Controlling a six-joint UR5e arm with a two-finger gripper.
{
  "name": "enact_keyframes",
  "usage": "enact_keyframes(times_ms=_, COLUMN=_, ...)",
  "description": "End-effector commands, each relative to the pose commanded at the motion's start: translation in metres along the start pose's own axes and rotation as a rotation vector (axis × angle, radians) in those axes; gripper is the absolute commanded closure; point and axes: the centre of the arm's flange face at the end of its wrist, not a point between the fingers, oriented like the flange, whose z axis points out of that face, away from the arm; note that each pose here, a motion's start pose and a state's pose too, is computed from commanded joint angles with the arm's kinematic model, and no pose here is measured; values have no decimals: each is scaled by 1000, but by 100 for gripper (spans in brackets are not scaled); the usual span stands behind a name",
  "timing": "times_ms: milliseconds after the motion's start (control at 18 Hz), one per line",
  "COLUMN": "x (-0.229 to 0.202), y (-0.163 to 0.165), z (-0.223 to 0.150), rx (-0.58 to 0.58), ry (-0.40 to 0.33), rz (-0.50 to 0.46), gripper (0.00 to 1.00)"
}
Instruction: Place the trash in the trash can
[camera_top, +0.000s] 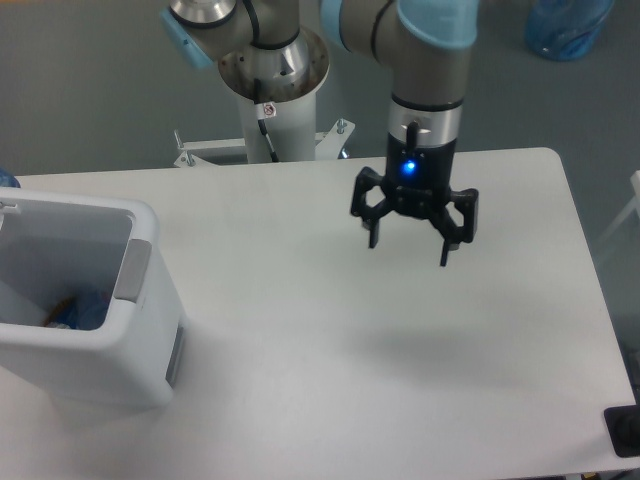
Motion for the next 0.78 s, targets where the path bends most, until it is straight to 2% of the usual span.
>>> enact_keyframes(times_ms=56, x=-3, y=9, z=16, rx=-50, ry=23, rz=-10, gripper=0)
enact_keyframes(times_ms=167, x=-2, y=14, z=20, rx=-96, ry=29, rz=1, gripper=0)
enact_keyframes(times_ms=333, x=-3, y=12, z=23, rx=-103, ry=33, rz=41, gripper=0)
enact_keyframes(times_ms=778, x=2, y=12, z=26, rx=-112, ry=41, rz=48, gripper=0)
